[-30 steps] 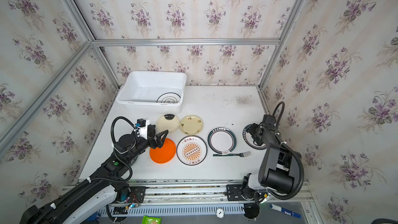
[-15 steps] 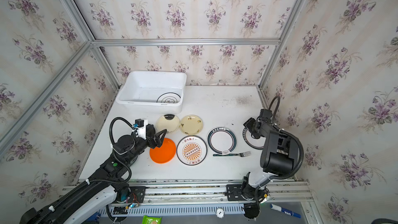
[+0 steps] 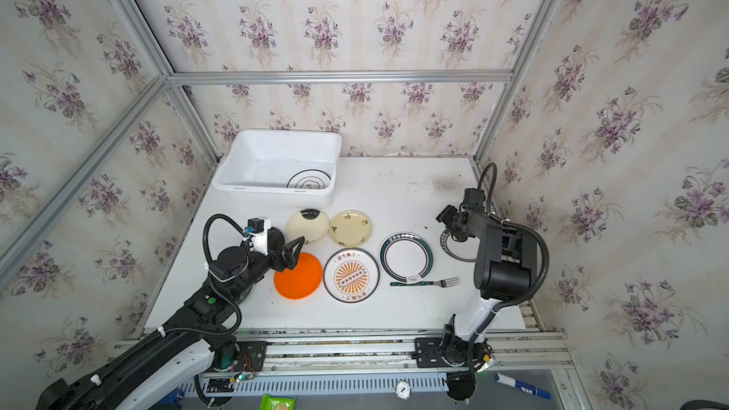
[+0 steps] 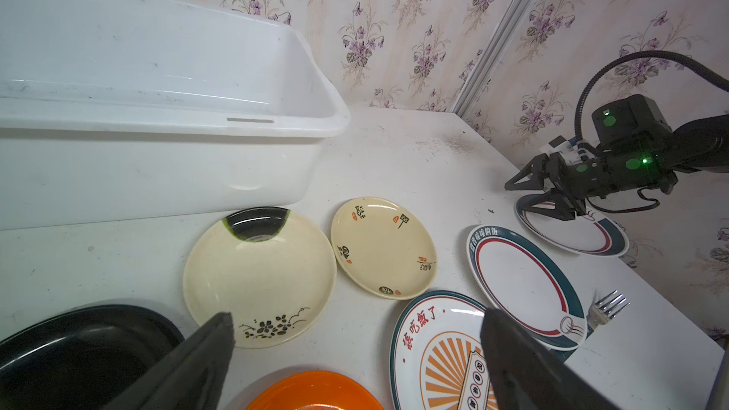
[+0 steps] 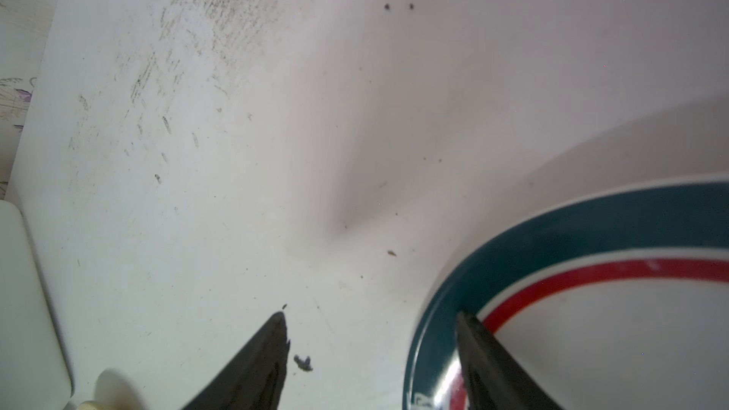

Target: Place the plates into the plastic bin on the countertop

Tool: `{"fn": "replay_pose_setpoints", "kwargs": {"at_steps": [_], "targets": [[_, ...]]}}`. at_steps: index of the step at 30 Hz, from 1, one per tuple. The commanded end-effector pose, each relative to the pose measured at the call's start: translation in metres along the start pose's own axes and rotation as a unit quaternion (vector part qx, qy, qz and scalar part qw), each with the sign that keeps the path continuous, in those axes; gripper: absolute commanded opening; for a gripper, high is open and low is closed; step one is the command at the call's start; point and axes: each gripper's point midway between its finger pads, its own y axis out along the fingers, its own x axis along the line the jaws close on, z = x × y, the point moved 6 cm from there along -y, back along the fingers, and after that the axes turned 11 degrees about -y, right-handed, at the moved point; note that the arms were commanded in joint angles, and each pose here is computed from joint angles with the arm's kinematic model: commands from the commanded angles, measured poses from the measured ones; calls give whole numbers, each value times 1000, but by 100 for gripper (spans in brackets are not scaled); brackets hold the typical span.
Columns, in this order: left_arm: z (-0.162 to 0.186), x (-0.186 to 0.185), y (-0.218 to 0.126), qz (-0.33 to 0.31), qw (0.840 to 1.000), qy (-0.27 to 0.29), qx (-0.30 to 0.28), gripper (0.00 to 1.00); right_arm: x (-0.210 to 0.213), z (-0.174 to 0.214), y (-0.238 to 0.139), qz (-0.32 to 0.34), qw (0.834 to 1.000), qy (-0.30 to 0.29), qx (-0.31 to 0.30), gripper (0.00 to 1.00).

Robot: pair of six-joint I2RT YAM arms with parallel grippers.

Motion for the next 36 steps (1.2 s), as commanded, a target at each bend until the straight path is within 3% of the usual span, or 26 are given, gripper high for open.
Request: {"fn": "replay_pose_setpoints", "kwargs": {"at_steps": [1,25,36], "targets": [[-4,0,0,-4,1000,8,-9,100,-1,9,6,11,999,10,32,70],[-4,2,1,-17,1000,17,-1,100,59,-40,46,-50,998,-6,32,69],[-3,1,-1,-12,1000,20,-2,100,66,-50,23,-60,998,-17,22,70]]}}
